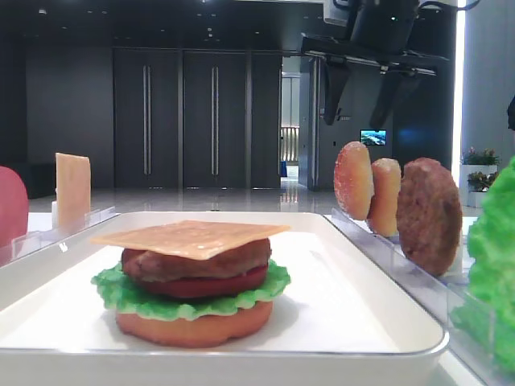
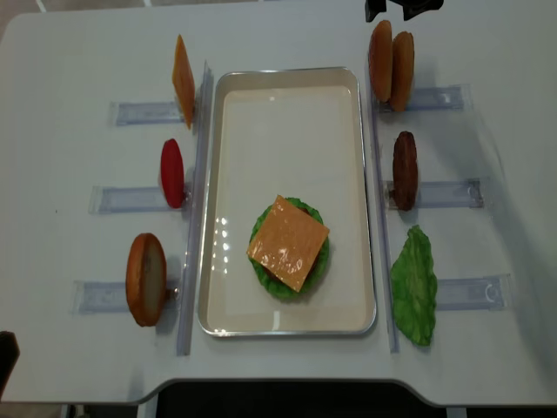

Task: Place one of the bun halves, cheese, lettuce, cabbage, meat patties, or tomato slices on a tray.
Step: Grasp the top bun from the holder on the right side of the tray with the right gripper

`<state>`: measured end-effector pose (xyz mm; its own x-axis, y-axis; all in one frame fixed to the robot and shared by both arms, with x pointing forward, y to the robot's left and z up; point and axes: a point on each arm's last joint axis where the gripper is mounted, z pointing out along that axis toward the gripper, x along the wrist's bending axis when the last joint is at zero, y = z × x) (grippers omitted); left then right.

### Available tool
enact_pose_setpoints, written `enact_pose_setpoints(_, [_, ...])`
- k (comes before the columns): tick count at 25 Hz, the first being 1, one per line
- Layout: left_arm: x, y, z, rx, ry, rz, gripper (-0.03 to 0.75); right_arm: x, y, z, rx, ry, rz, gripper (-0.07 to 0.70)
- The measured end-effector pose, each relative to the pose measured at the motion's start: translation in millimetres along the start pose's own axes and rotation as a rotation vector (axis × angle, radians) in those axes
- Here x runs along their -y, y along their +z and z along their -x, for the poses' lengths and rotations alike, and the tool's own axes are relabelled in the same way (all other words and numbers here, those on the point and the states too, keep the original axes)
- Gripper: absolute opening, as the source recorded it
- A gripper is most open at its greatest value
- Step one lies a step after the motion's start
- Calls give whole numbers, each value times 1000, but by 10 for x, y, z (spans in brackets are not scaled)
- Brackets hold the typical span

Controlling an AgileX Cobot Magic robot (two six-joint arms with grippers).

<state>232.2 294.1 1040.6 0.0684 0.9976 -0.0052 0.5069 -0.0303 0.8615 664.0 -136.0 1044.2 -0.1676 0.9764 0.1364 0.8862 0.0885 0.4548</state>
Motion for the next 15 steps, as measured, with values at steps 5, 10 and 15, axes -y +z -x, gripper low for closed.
enact_pose_setpoints(5, [0,0,0,0,0,0,-7,22,128,9,5,2,-25,425])
enact_pose_setpoints(10, [0,0,0,0,0,0,-7,40,214,16,9,5,-43,426])
enact_pose_setpoints(15, [0,0,0,0,0,0,-7,32,214,14,7,5,-33,426])
